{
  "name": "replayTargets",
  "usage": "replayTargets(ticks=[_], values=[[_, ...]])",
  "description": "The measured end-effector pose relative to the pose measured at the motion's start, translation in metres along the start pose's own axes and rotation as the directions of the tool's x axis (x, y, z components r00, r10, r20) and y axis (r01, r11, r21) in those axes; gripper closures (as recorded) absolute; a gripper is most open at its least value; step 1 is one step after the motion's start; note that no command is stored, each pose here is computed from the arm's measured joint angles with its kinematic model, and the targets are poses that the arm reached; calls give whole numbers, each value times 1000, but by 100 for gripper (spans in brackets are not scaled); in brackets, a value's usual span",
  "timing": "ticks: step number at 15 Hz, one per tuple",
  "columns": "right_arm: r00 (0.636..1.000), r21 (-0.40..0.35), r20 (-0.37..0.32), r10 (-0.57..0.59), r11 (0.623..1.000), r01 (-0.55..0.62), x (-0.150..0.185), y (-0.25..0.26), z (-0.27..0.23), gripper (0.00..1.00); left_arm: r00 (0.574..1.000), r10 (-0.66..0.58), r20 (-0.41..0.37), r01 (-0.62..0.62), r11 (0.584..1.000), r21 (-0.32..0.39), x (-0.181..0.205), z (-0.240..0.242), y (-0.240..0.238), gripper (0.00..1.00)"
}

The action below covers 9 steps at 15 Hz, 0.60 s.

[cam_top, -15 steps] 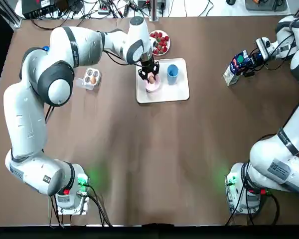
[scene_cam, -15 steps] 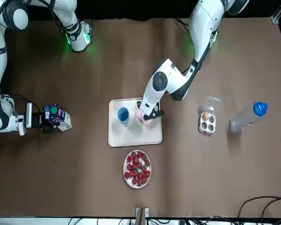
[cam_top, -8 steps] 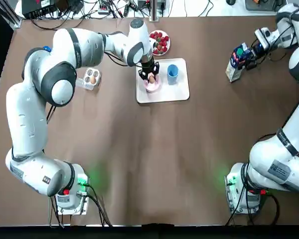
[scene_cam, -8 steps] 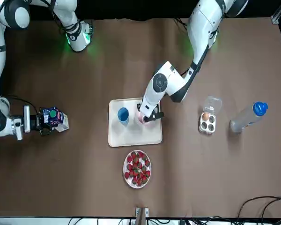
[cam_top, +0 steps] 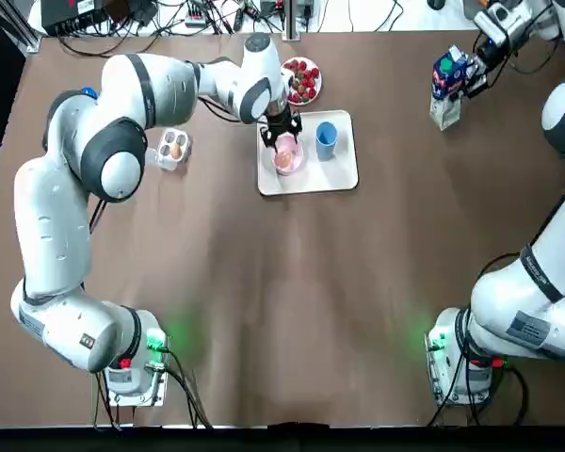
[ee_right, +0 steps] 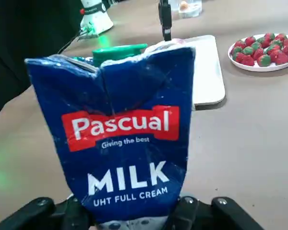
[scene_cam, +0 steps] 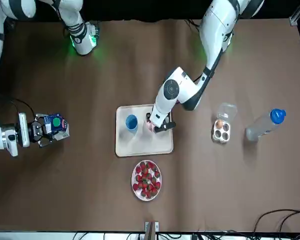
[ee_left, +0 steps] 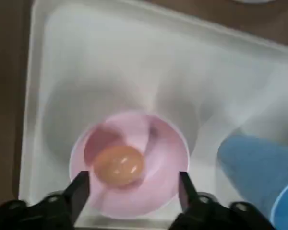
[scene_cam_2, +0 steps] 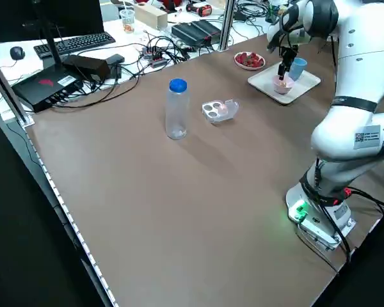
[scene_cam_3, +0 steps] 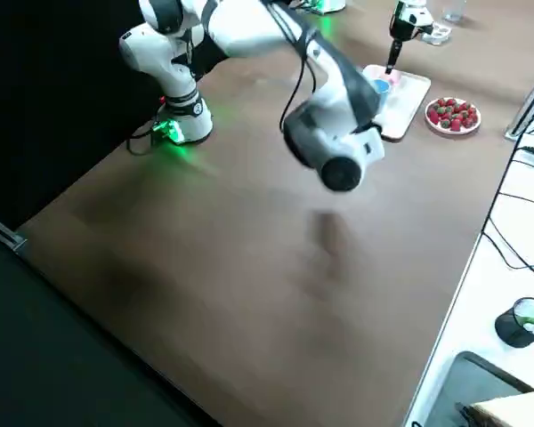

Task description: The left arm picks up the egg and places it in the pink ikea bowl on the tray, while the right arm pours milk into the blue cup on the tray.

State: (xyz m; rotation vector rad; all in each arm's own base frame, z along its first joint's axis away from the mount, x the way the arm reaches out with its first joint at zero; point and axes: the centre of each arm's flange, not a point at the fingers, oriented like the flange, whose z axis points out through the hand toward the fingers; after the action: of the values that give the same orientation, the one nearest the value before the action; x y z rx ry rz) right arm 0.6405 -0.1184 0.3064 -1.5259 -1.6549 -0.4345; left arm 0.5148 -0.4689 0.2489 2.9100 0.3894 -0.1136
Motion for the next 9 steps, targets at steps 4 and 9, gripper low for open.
replayTargets(ticks=[4,9], values=[[994,6,60,94,996,-94,52,2,2,54,996,8,-85,-10,1000,-29,48,-54,-17,0],[969,8,171,180,983,-184,124,8,24,56,967,232,-104,-212,962,175,104,-183,-97,0]])
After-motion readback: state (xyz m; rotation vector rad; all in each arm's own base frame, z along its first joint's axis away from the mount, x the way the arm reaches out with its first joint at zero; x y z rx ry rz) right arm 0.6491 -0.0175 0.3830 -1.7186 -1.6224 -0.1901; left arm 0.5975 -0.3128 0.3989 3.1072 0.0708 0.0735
